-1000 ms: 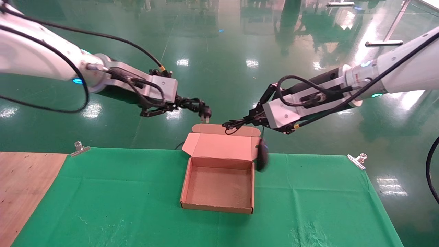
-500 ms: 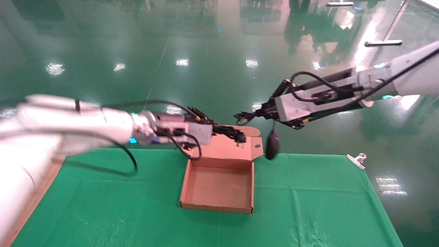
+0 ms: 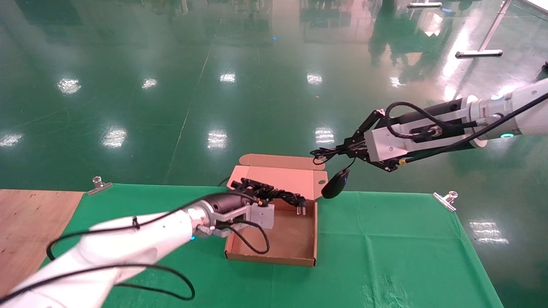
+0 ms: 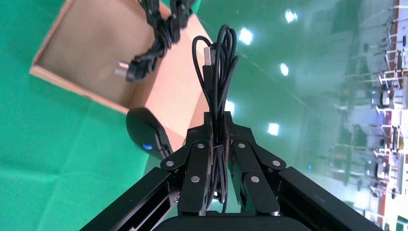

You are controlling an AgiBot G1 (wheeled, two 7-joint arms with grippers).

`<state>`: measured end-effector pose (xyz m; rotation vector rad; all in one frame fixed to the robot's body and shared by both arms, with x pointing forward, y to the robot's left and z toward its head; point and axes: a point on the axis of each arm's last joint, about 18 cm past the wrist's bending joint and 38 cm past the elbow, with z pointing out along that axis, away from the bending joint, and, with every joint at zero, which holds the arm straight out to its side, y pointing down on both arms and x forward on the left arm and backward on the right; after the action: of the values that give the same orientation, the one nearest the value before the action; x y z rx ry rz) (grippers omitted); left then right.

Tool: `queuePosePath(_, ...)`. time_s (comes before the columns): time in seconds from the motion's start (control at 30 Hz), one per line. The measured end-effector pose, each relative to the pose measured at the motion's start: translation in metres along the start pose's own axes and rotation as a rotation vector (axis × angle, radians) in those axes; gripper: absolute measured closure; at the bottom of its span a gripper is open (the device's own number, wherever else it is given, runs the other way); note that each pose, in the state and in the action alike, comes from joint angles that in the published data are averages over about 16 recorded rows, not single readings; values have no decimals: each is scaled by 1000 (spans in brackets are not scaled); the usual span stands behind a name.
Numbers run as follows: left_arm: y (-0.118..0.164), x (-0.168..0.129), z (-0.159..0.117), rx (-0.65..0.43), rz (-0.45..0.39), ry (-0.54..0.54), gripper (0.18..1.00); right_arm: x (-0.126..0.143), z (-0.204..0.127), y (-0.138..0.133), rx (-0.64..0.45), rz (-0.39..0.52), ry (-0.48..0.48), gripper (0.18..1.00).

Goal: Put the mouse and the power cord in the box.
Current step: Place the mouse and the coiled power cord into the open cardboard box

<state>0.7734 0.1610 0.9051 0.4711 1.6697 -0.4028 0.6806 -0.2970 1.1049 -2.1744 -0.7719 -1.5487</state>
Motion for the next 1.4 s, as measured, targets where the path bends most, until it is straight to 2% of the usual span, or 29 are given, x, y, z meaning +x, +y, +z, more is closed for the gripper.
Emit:
queuePosePath(0.33,-1,32,7,-49,52,37,855,-11,10,16,-65,12,11,962)
queuePosePath(0.77,-7,36,10,-43,56,69,827,-18,20,9,-37,4,-18,962)
queuePosePath(1.03,-2,26,7,-38,-29,61,755,-18,30,-17,52,-19,-75,962)
queuePosePath(1.13,6,20,1,-34,-81,55,704,-16,37,-31,90,-32,-99,963)
queuePosePath(1.4,51,9,-45,24,-239,20,550,-11,65,-71,172,-77,-145,963)
